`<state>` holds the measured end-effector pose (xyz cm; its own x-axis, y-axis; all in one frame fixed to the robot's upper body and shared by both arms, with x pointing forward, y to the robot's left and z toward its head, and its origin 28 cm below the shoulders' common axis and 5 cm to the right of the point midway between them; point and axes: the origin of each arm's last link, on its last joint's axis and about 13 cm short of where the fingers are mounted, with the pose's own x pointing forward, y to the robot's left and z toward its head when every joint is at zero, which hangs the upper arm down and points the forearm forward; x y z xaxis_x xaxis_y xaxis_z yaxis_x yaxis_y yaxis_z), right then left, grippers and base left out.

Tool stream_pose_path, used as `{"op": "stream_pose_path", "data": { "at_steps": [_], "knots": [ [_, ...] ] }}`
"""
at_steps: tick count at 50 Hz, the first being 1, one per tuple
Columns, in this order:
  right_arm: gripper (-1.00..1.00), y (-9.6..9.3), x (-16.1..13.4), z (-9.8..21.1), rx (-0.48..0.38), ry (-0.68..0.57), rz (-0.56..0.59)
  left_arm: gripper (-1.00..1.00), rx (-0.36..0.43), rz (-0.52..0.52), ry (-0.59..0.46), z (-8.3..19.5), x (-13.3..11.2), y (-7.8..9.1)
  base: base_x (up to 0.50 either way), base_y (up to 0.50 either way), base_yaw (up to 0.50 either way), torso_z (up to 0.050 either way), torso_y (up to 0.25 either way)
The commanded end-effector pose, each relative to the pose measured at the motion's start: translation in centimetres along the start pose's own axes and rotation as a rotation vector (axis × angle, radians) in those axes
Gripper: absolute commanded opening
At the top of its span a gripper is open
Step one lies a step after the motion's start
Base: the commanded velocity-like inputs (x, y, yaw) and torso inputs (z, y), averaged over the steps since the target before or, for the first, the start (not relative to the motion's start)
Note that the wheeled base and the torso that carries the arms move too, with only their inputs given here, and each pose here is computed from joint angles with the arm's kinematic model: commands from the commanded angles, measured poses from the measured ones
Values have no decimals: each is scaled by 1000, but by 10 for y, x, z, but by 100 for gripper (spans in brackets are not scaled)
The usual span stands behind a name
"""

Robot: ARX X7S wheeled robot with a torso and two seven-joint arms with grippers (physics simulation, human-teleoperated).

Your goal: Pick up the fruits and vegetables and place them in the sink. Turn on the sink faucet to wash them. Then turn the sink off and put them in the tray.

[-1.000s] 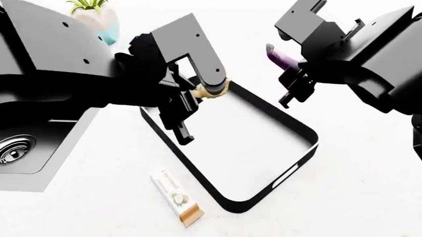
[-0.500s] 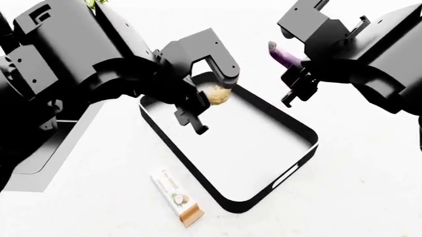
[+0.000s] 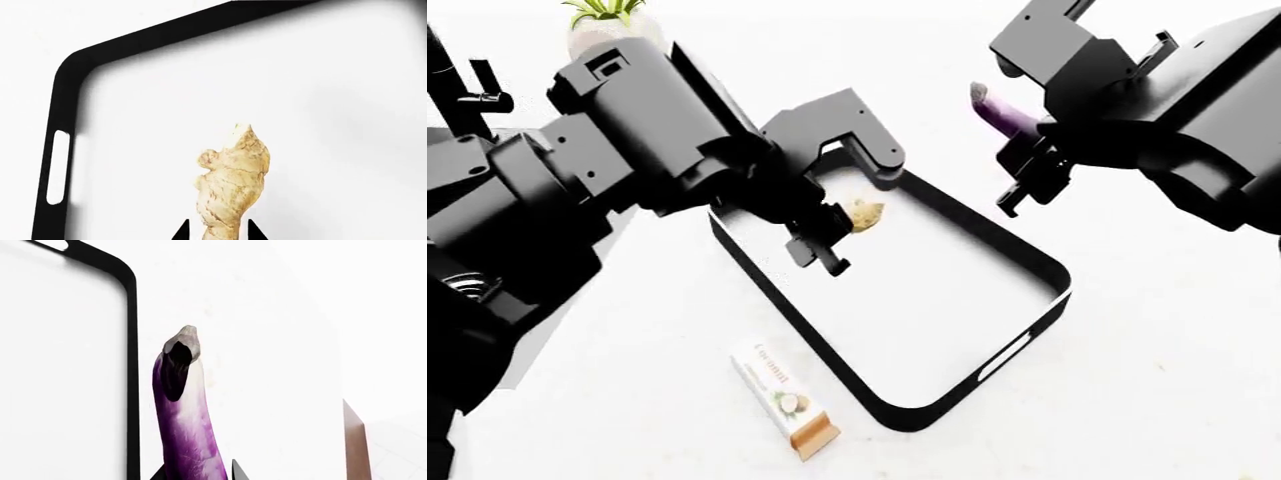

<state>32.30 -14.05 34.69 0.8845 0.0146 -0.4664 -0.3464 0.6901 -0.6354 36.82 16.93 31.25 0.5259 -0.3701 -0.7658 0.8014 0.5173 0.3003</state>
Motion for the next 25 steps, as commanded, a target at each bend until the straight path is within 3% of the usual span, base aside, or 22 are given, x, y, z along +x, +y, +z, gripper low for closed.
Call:
{"op": "stream_pose_path", "data": {
  "at_steps": [1, 8, 14, 25],
  "knots": [
    [-100, -2, 0, 1, -2, -9, -16, 100, -14, -11, 3, -2, 3, 2, 0, 0, 0, 0, 0],
    [-100, 1, 3, 3, -21, -5, 2, 100, 2, -15, -26, -1, -7, -3, 0, 0, 0, 0, 0],
    [-100, 4, 12, 6, -52, 19, 39, 100, 27, 8, -71, 0, -31, -10, 0, 0, 0, 0, 0],
    [-100, 11, 38, 13, -126, 103, 205, 100, -4, 73, -169, -9, -69, -12, 0, 0, 0, 0, 1]
  ]
}}
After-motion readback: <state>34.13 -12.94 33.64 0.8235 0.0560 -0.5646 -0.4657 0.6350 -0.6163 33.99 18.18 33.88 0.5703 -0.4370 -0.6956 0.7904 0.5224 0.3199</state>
